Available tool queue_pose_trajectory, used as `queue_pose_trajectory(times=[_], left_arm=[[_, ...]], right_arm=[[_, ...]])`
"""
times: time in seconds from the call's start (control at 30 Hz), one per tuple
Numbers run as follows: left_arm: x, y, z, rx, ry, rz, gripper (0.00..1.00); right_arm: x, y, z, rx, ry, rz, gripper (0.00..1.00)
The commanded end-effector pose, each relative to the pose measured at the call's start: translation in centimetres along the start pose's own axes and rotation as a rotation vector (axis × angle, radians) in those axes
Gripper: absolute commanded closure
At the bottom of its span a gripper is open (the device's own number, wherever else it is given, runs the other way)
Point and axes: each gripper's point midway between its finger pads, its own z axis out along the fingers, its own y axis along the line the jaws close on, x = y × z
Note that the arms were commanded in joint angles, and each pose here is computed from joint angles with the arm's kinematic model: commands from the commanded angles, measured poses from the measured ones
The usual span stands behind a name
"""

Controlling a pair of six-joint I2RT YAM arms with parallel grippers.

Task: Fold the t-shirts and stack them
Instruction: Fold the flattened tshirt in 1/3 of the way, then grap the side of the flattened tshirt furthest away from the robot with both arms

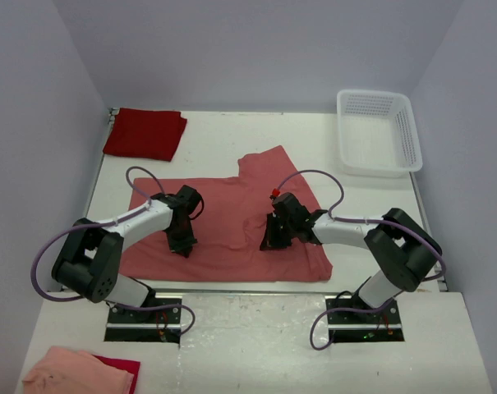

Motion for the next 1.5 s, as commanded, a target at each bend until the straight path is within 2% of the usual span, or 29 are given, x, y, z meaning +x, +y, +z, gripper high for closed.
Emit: queue_pose_trajectory(times=[0.0,0.27,0.47,0.57,0.63,0.7,0.73,0.8,0.83,0.87,0.9,0.97,1.03,1.07,1.13,1.17,1.2,1.23,1.27,1.3,1.4,1.43,1.47], left_arm=[[2.0,2.9,0.1,-0.170,0.065,0.058,1.00],[3.7,2.3,0.5,-0.234,0.101,0.144,1.00],[4.2,2.1,0.1,-0.272,0.056,0.162,1.00],[3.0,1.9,-0.7,-0.288,-0.003,0.151,1.00],[2.1,1.3,-2.0,-0.283,-0.054,0.136,1.00],[0.7,0.7,-3.4,-0.281,-0.122,0.130,1.00],[0.0,0.4,-4.0,-0.272,-0.147,0.122,1.00],[-1.6,-0.5,-5.8,-0.267,-0.207,0.112,1.00],[-2.3,-0.9,-6.4,-0.270,-0.229,0.108,1.00],[-3.3,-0.7,-7.2,-0.297,-0.269,0.113,1.00],[-4.7,-2.0,-8.4,-0.278,-0.314,0.098,1.00],[-7.7,-3.5,-11.3,-0.269,-0.425,0.089,1.00],[-9.6,-4.4,-12.5,-0.285,-0.485,0.097,1.00],[-11.1,-6.2,-13.9,-0.224,-0.534,0.091,1.00],[-12.5,-7.9,-14.4,-0.156,-0.531,0.152,1.00],[-13.8,-9.7,-15.1,-0.067,-0.565,0.140,1.00],[-14.4,-10.3,-15.9,-0.013,-0.581,0.170,1.00],[-15.5,-12.0,-16.4,0.090,-0.598,0.156,1.00],[-15.9,-12.1,-17.2,0.126,-0.612,0.151,1.00],[-16.3,-12.3,-17.7,0.146,-0.624,0.144,1.00],[-17.3,-12.7,-19.0,0.161,-0.661,0.169,1.00],[-17.5,-12.4,-19.1,0.149,-0.662,0.174,1.00],[-17.6,-12.4,-19.2,0.144,-0.664,0.181,1.00]], right_arm=[[5.2,-5.6,-0.2,0.217,0.122,0.022,1.00],[7.1,-5.4,-0.6,0.220,0.136,0.022,1.00],[7.0,-4.3,-1.5,0.221,0.104,-0.019,1.00],[5.9,-3.3,-2.9,0.243,0.060,-0.053,1.00],[4.5,-0.2,-4.8,0.177,0.003,-0.097,1.00],[3.9,1.0,-6.8,0.176,-0.038,-0.135,0.96],[2.5,3.5,-8.7,0.108,-0.093,-0.148,0.89],[1.5,4.6,-10.8,0.090,-0.125,-0.175,0.79],[0.1,6.6,-12.7,0.043,-0.180,-0.187,0.72],[-0.3,6.7,-13.7,0.055,-0.191,-0.196,0.56],[-2.5,7.9,-15.3,0.057,-0.271,-0.229,0.45],[-5.1,7.6,-16.2,0.113,-0.340,-0.240,0.20],[-9.3,7.8,-17.1,0.172,-0.464,-0.286,0.11],[-11.6,6.1,-16.0,0.249,-0.475,-0.328,0.05],[-15.5,5.5,-15.3,0.278,-0.511,-0.324,0.03],[-18.4,1.6,-13.4,0.377,-0.482,-0.230,0.04],[-21.5,1.5,-13.8,0.368,-0.508,-0.179,0.07],[-23.3,-0.1,-13.1,0.333,-0.461,-0.116,0.11],[-24.0,-1.8,-9.7,0.340,-0.378,-0.104,0.14],[-26.4,-1.0,-9.8,0.310,-0.408,-0.109,0.16],[-29.8,-1.8,-7.0,0.313,-0.383,-0.134,0.18],[-30.2,-2.8,-6.6,0.318,-0.351,-0.122,0.18],[-31.9,-1.8,-7.1,0.288,-0.375,-0.137,0.20]])
